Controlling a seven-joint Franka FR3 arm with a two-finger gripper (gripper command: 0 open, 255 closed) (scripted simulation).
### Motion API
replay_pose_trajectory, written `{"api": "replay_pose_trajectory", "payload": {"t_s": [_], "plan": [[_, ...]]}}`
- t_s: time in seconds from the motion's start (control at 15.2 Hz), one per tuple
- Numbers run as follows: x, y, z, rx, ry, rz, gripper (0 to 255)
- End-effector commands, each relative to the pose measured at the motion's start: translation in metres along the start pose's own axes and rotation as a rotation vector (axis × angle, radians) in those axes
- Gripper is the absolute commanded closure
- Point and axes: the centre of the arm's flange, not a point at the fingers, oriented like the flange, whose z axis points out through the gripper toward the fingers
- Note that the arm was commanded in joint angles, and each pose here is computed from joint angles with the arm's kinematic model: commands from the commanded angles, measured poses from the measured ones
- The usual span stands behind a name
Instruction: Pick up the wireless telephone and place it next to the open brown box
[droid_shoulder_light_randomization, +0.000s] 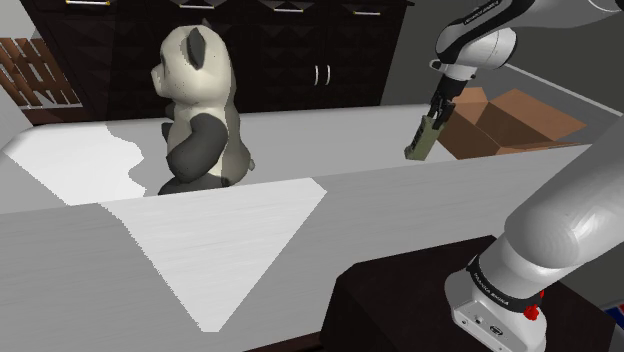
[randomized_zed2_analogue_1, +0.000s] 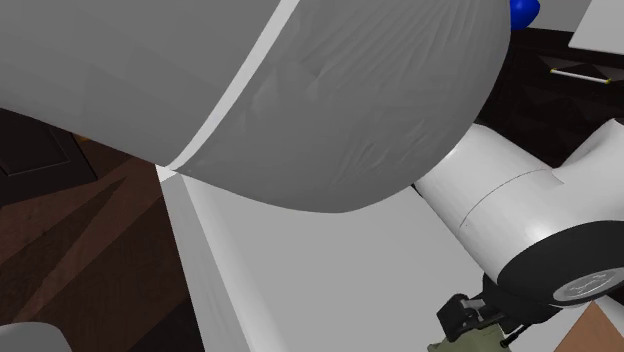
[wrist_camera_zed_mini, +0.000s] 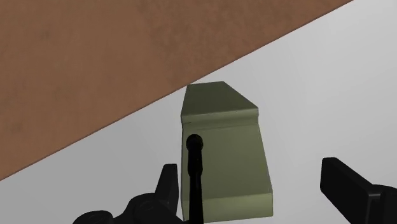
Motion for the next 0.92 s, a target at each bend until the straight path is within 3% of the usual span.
{"api": "replay_pose_trajectory", "payload": {"t_s": [0.0,0.07,0.33,0.86], "plan": [[0.000,0.000,0.000,0.000,0.000,0.000,0],[0.000,0.000,0.000,0.000,0.000,0.000,0],[0.000,0.000,-0.050,0.000,0.000,0.000,0],[0.000,0.000,-0.050,0.000,0.000,0.000,0]]}}
